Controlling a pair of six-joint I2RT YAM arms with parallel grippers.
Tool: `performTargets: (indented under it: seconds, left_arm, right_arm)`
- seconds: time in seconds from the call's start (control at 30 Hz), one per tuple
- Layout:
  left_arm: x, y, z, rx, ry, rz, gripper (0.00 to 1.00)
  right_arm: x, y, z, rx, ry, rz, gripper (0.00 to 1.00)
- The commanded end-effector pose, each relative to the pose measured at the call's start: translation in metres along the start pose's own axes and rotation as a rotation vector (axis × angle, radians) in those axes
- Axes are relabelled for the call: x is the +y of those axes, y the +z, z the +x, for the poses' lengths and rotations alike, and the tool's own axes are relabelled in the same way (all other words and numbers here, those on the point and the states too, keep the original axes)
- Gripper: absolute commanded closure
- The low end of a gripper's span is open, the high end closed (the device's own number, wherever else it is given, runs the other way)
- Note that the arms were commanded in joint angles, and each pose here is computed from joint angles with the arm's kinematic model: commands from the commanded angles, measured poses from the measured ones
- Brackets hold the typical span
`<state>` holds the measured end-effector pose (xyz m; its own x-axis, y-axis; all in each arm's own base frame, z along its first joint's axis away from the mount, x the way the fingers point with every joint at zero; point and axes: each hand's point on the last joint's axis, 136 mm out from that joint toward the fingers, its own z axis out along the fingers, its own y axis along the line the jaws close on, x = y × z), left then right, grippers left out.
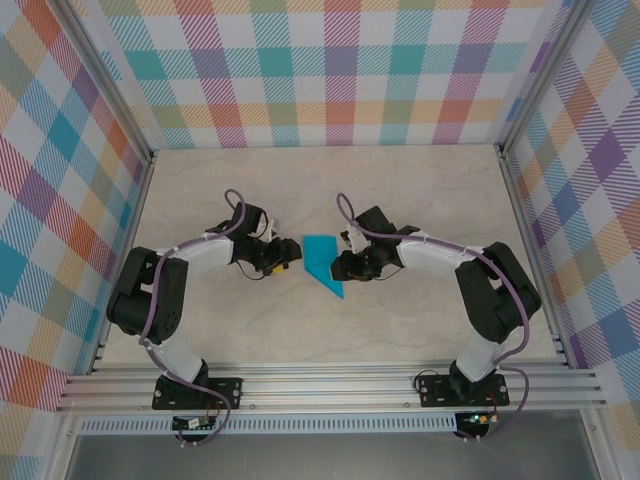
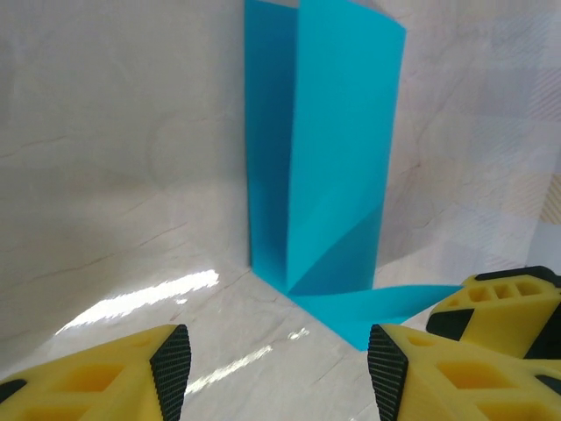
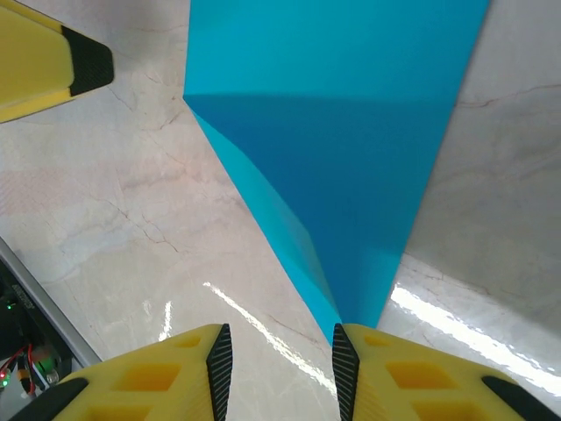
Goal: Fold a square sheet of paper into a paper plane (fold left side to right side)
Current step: Third fold the triangle at the center of the table, then fourth fold the wing at the center of the table.
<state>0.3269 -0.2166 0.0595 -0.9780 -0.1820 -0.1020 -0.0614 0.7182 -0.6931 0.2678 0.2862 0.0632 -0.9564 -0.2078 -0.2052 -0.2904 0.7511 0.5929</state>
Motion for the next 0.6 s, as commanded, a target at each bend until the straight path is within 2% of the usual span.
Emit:
performTargets:
  seconds: [0.0,0.27,0.43,0.57]
  left_arm:
    - [-0.021,0.012,-0.003,0.013,0.004,0.081,0.42]
    - [-0.028,0.034,-0.004,0.049,0.018,0.068,0.47]
    - [-0.039,0.037,-0.007,0.058,0.037,0.081,0.62]
    - [-0.038,0.036,-0.005,0.059,0.04,0.065,0.67]
  right_arm:
    - [0.006,-0.008,-0.013,-0.034,-0.06,0.02,0.64]
    - [0.009,-0.022,-0.013,-0.083,-0.141,0.086,0.6]
    - [0.016,-0.02,-0.006,-0.076,-0.244,0.144,0.58]
    - [0.029,-0.012,-0.002,-0.077,-0.298,0.133,0.57]
